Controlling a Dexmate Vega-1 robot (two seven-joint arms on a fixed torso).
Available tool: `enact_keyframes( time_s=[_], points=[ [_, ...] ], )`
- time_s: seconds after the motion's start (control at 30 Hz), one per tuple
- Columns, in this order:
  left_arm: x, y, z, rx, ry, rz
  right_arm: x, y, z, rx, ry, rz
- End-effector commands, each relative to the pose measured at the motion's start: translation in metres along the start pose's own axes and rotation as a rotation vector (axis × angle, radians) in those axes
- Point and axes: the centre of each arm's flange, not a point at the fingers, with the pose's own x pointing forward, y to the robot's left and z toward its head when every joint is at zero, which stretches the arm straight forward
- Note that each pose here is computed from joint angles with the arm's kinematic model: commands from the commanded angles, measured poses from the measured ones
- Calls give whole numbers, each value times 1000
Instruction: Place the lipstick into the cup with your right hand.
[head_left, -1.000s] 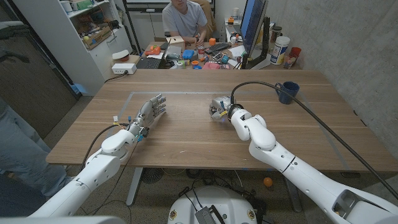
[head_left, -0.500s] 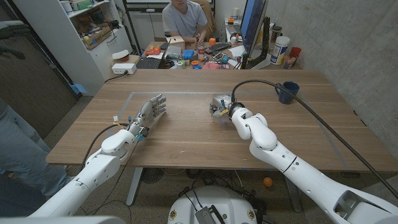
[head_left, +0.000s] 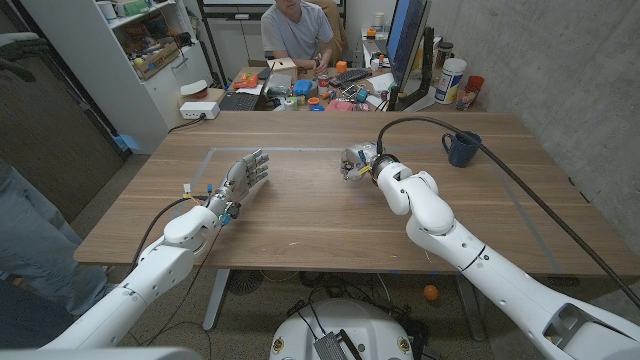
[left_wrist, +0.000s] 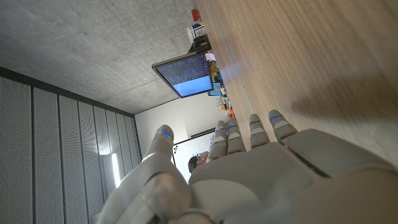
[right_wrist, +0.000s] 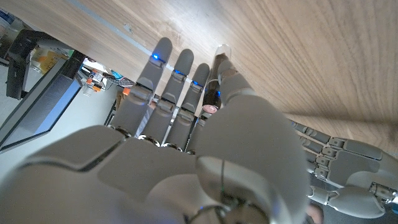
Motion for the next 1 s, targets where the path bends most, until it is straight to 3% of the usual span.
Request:
enact_keyframes(
  time_s=[0.03, 0.67, 1.0],
  points=[
    [2, 0, 2, 14, -6, 6, -2, -32, -11, -16, 16, -17],
    [7, 5, 29, 47, -53, 6, 4, -67, -23, -33, 50, -66],
    [6, 7, 29, 50, -49, 8, 7, -85, -36, -49, 76, -74]
  ],
)
